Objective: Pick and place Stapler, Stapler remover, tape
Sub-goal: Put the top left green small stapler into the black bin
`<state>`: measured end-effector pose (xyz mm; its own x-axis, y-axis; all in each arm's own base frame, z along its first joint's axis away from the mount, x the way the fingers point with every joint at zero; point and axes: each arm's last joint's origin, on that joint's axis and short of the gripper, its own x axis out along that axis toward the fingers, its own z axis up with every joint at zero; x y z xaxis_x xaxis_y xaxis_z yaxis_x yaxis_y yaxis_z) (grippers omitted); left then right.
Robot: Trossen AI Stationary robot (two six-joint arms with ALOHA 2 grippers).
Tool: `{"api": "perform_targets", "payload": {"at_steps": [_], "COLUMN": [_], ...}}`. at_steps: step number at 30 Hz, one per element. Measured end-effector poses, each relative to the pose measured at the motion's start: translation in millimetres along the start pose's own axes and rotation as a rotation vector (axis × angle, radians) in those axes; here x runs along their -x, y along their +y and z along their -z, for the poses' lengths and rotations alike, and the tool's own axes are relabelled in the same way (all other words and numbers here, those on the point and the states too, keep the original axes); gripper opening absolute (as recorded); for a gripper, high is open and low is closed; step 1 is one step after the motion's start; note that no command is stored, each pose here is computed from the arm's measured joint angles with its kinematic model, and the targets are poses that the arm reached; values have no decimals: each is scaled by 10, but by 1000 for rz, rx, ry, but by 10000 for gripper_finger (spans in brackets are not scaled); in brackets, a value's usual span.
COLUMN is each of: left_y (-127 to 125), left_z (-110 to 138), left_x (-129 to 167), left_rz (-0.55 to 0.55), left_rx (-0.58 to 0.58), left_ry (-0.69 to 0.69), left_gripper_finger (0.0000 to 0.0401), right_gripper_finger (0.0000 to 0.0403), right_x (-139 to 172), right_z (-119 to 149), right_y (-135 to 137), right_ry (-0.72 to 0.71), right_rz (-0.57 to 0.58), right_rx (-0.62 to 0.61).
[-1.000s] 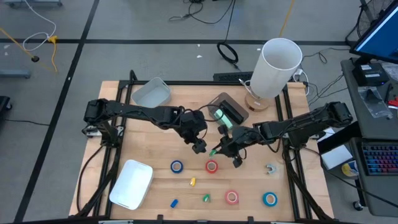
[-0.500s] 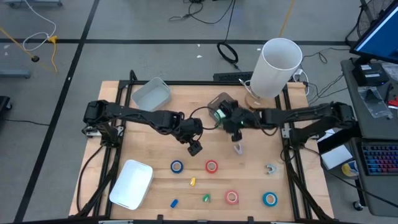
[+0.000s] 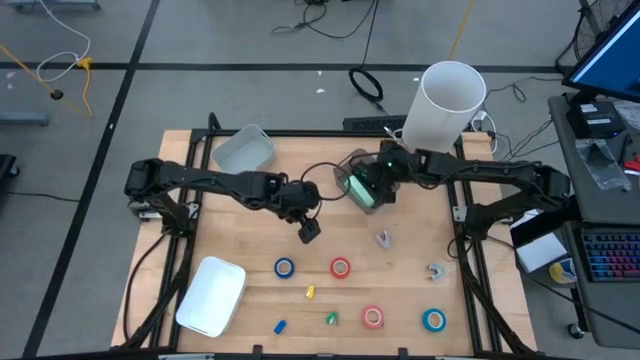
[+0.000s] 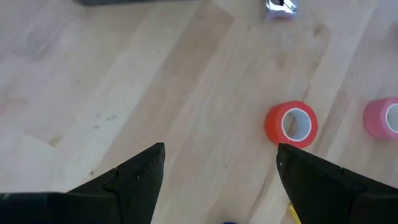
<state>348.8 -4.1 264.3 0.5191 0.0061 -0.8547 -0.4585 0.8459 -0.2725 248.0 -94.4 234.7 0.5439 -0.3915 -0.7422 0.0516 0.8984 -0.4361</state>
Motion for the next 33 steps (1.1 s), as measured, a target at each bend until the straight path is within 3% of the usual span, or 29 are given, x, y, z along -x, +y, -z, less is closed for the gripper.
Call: {"api": "perform_targets", "payload": {"at_steps": [11, 18, 25, 33], "left_y": [353, 432, 514, 535], "left_z": [262, 402, 544, 498], "left_x": [24, 50, 17, 32], "left_rz": [137, 218, 196, 195], "left_rx": [95, 122, 146, 131], "left_ry": [-176, -289, -247, -270], "left_gripper_finger": [308, 308, 308, 308], "right_gripper_finger": [55, 55, 55, 55], "right_x": [-28, -147, -252, -289], "right_z": [136, 168, 192, 219], "right_y": [81, 173, 246, 274], "right_ry": [105, 155, 227, 269], "right_rz": [-156, -240, -252, -256], "right_rx": [60, 65, 71, 85]}}
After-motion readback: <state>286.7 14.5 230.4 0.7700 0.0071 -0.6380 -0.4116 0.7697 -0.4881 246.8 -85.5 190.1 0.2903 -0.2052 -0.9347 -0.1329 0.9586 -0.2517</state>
